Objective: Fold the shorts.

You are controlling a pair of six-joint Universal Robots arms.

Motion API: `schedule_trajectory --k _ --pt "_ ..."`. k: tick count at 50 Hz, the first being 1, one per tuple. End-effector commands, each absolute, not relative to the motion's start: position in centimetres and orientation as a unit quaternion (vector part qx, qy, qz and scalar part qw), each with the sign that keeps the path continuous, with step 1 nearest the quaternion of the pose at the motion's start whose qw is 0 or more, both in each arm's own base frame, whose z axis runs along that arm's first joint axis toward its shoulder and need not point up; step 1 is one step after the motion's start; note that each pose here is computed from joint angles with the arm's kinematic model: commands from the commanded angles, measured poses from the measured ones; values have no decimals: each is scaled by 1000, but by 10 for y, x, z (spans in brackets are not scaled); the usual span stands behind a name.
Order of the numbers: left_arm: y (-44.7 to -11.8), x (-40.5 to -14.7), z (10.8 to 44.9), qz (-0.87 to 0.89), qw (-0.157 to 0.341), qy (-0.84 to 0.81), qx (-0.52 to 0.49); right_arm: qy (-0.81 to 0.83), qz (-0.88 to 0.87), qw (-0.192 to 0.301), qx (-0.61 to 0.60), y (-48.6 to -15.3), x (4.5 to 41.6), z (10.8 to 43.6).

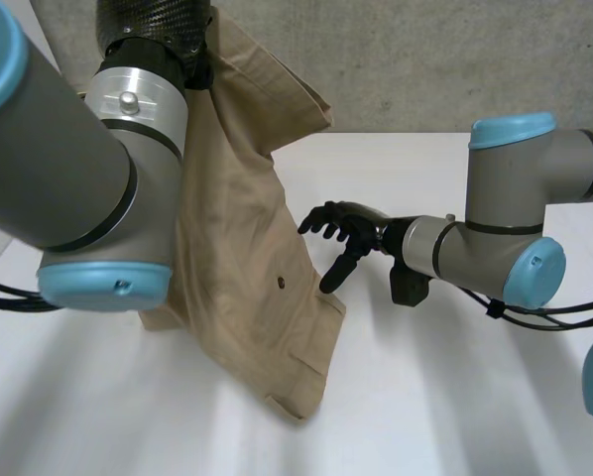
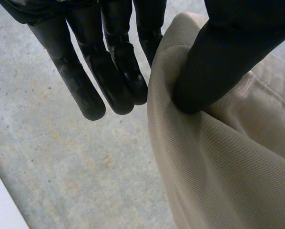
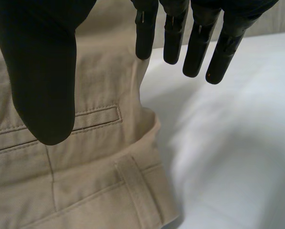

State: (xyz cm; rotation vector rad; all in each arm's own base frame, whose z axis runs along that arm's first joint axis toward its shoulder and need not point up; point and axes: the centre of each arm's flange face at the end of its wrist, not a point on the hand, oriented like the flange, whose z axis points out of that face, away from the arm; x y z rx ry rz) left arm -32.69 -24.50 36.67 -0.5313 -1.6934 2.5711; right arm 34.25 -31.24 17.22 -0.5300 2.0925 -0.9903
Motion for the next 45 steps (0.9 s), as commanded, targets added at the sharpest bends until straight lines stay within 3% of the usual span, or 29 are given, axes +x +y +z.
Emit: schedule_trajectory --k 1,12,21,32,36,40,41,45 --pt "-217 -318 381 828 26 -534 -170 821 -372 390 -189 -318 346 160" --pt "-198 -302 394 835 30 -525 -162 827 -360 400 -163 -321 348 156" --pt "-197 -301 389 830 42 -533 -159 830 -291 458 -130 -310 357 144" --pt "-203 -299 390 832 39 -532 -153 822 -298 469 -128 -317 361 147" --pt "-213 -301 393 836 36 -525 -152 791 -360 472 -150 -331 365 176" --pt "-244 -306 403 848 26 -511 -137 727 -485 451 -181 -354 363 239" --pt "-257 -306 411 856 22 -502 -123 696 -546 428 -184 -359 360 272" --pt "-274 -312 430 874 25 -475 -100 612 -686 343 -193 -359 346 344"
